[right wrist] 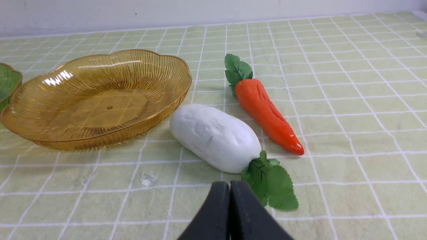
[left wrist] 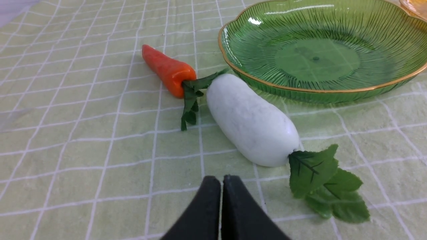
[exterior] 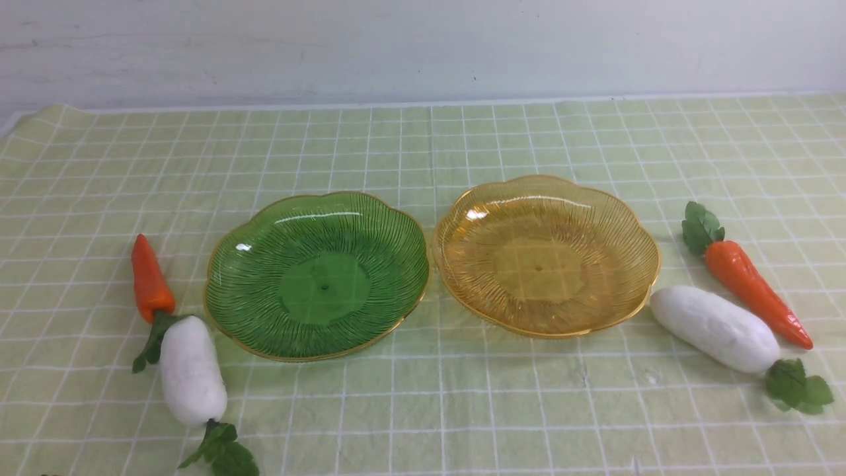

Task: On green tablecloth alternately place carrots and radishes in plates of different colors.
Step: 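Place the white radish on the plate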

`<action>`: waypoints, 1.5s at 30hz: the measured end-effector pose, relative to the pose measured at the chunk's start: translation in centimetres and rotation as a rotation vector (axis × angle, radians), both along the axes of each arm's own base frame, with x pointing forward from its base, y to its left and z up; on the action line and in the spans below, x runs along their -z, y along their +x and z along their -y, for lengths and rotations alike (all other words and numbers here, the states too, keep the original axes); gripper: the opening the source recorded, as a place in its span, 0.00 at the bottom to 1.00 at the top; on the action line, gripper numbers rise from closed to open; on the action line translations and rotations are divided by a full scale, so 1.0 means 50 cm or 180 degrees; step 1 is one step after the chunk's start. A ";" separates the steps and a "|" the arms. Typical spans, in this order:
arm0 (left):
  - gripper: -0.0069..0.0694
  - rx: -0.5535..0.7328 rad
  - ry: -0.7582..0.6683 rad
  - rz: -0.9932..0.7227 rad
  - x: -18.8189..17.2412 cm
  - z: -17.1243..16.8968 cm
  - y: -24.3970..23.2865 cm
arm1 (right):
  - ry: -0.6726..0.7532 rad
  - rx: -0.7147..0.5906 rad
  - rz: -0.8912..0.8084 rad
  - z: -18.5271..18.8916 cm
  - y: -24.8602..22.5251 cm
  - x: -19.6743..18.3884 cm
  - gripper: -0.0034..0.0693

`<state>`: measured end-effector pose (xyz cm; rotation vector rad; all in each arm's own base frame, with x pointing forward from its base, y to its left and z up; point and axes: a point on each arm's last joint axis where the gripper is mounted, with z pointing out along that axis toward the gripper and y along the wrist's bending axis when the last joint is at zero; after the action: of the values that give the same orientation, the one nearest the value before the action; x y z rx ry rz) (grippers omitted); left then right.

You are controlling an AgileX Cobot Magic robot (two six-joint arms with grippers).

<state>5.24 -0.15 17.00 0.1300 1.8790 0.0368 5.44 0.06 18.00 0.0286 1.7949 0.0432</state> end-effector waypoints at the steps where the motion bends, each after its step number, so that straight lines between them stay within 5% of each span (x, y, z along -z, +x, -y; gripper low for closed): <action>1: 0.08 -0.0001 0.0010 0.0001 0.000 0.000 0.000 | 0.0000 0.0000 0.0000 0.000 0.000 0.000 0.03; 7: 0.08 -0.0019 -0.0125 0.0007 -0.001 0.001 0.000 | 0.0000 0.0000 0.0008 0.000 0.000 0.000 0.03; 11: 0.08 -0.0072 -0.0630 0.0005 -0.002 0.007 0.000 | -0.0071 0.0002 0.0044 0.001 0.001 -0.002 0.03; 16: 0.08 -0.0179 -0.1962 -0.0110 -0.006 0.024 -0.001 | 0.0142 0.0014 0.0097 -0.001 0.002 -0.003 0.03; 19: 0.08 -0.0260 -0.3229 -0.0278 -0.014 0.039 -0.002 | 0.1231 0.0077 0.0217 -0.009 0.003 -0.010 0.03; 22: 0.08 -0.0269 -0.3700 -0.0339 -0.019 0.045 -0.003 | 0.2134 0.0125 0.0273 -0.013 0.004 -0.017 0.03; 25: 0.08 -0.0272 -0.3794 -0.0311 -0.021 0.045 -0.002 | 0.2697 0.0144 0.0253 -0.017 0.004 -0.020 0.03; 30: 0.08 -0.0269 -0.3997 -0.0291 -0.026 0.046 -0.002 | 0.2785 0.0143 0.0255 -0.017 0.004 -0.021 0.03; 33: 0.08 -0.0199 -0.4253 -0.0321 -0.035 0.051 -0.003 | 0.2588 0.0085 0.0282 -0.018 0.002 -0.030 0.03; 39: 0.08 0.0208 -0.3789 -0.0133 -0.117 0.059 -0.011 | 0.1765 -0.0114 0.0808 -0.014 -0.012 -0.130 0.03; 45: 0.08 0.0191 -0.2944 -0.1076 -0.120 0.077 0.027 | 0.1197 -0.0096 0.0357 -0.017 0.026 -0.171 0.03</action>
<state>6.59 -4.02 23.01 -0.4682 2.0406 -0.9312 6.73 0.89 26.57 0.2632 1.6536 0.3961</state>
